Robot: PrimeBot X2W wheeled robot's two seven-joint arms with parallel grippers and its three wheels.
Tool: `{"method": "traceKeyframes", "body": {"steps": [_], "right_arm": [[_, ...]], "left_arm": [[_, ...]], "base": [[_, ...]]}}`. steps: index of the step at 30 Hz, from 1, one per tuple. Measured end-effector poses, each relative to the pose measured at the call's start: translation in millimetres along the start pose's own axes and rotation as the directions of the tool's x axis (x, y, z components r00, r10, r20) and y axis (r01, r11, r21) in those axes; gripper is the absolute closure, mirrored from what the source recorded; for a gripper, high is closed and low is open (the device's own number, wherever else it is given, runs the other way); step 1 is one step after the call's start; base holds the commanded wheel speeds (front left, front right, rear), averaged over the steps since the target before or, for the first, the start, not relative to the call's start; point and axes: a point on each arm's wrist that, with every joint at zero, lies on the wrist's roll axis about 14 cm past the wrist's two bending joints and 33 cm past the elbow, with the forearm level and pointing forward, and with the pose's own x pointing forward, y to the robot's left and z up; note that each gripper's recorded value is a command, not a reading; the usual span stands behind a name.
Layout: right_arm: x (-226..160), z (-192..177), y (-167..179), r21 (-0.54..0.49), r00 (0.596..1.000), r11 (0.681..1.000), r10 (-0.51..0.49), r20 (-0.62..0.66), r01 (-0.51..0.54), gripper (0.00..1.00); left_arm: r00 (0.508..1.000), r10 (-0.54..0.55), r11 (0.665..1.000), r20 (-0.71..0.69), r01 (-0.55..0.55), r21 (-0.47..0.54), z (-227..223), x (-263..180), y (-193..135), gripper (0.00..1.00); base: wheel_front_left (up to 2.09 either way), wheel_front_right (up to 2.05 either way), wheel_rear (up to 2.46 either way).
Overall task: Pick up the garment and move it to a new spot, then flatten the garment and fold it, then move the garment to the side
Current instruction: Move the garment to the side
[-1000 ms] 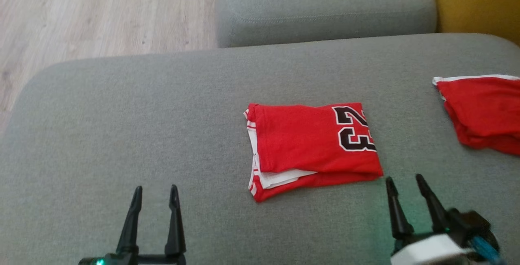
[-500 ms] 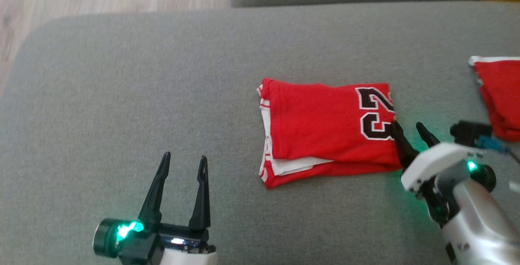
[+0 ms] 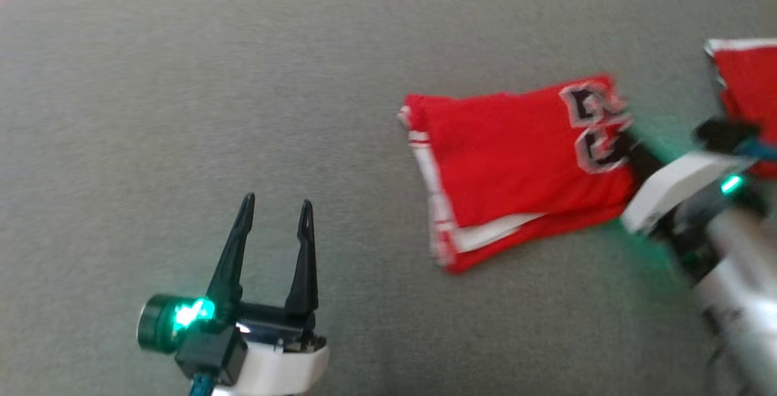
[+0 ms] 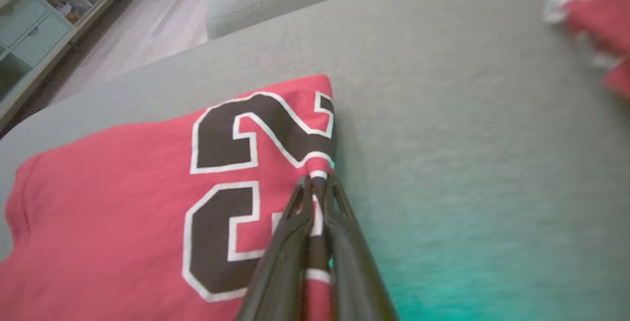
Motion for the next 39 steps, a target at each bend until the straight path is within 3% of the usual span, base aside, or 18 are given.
{"method": "traceKeyframes", "body": {"steps": [7, 13, 17, 18, 19, 21, 24, 27, 33, 39], "right_arm": [[-20, 76, -83, -0.143, 0.981, 0.976, -0.144, 0.130, 0.163, 1.00], [-57, 107, -163, -0.222, 0.934, 0.910, -0.320, 0.158, 0.350, 1.00], [-80, 124, -197, -0.242, 0.895, 0.864, -0.409, 0.176, 0.442, 1.00], [-86, 128, -204, -0.238, 0.884, 0.854, -0.427, 0.188, 0.463, 0.95], [-92, 131, -210, -0.235, 0.873, 0.843, -0.448, 0.192, 0.484, 0.00], [-102, 136, -217, -0.233, 0.855, 0.825, -0.473, 0.213, 0.515, 0.00], [-106, 135, -209, -0.232, 0.852, 0.826, -0.461, 0.248, 0.514, 0.00], [-100, 118, -185, -0.218, 0.869, 0.853, -0.412, 0.275, 0.474, 0.00], [-75, 54, -93, -0.125, 0.935, 0.954, -0.230, 0.269, 0.271, 0.00], [-73, 13, -11, -0.097, 0.936, 0.989, -0.067, 0.346, 0.107, 0.00]], "left_arm": [[0.992, -0.125, 0.992, 0.003, 0.125, -0.013, -10, 32, -27, 0.00], [0.984, -0.173, 0.984, -0.031, 0.172, -0.034, -34, 54, -37, 0.00], [0.980, -0.194, 0.980, -0.034, 0.192, -0.051, -44, 70, -41, 0.00], [0.979, -0.201, 0.979, -0.036, 0.199, -0.052, -47, 72, -43, 0.00], [0.977, -0.211, 0.976, -0.041, 0.209, -0.055, -50, 73, -46, 0.00], [0.973, -0.223, 0.974, -0.052, 0.220, -0.061, -54, 73, -49, 0.00], [0.975, -0.218, 0.975, -0.040, 0.216, -0.059, -48, 72, -49, 0.00], [0.979, -0.202, 0.978, -0.026, 0.201, -0.055, -40, 70, -46, 0.00], [0.984, -0.163, 0.986, -0.067, 0.160, -0.041, -40, 50, -38, 0.00], [0.993, -0.118, 0.992, -0.024, 0.116, -0.050, -15, 29, -32, 0.00]], "base": [[0.00, 0.00, 0.00], [0.00, 0.00, 0.00], [0.00, 0.00, 0.00], [0.00, 0.00, 0.00], [0.00, 0.00, 0.00], [0.00, 0.00, 0.00], [0.00, 0.00, 0.00], [0.00, 0.00, 0.00], [0.00, 0.00, 0.00], [0.00, 0.00, 0.00]]}}
